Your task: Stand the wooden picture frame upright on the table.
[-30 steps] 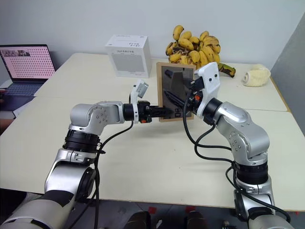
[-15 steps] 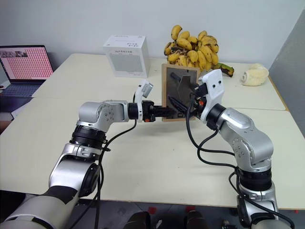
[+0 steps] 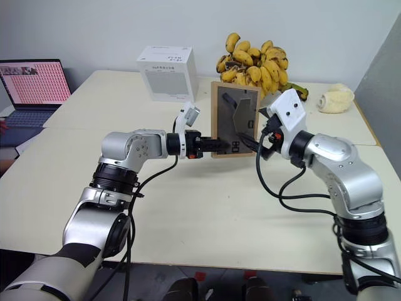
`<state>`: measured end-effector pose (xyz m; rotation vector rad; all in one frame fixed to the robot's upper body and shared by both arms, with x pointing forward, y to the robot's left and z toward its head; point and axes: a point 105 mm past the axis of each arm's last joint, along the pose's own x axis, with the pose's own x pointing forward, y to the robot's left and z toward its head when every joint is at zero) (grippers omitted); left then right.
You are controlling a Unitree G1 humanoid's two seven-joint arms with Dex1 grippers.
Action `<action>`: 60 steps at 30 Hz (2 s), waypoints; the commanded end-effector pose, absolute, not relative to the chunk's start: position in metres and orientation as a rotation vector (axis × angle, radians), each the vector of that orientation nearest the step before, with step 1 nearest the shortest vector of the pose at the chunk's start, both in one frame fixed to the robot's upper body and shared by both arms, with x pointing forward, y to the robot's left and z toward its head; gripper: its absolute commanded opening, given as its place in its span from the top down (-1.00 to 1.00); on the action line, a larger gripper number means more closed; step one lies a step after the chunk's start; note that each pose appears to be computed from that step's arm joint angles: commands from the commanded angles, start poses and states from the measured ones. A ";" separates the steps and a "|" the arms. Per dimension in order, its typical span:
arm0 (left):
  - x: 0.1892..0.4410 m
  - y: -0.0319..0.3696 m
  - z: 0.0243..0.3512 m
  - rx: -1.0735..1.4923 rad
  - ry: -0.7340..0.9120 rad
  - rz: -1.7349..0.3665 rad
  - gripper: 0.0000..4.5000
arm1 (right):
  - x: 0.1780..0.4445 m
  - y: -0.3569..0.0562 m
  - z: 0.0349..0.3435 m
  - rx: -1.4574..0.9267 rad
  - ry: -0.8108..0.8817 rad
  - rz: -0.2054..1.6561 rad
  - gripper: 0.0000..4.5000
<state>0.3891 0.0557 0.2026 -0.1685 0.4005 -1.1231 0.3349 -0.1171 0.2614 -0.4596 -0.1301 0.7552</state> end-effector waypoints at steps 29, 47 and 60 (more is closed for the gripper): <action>0.288 0.097 0.235 -0.351 0.762 -1.304 0.43 | 0.343 -0.097 0.206 -1.529 -1.315 0.510 -0.98; 0.282 0.095 0.237 -0.352 0.779 -1.265 0.43 | 0.352 -0.080 0.228 -1.501 -1.439 0.494 -0.51; 0.280 0.094 0.236 -0.347 0.780 -1.255 0.43 | 0.344 -0.088 0.218 -1.515 -1.456 0.557 0.37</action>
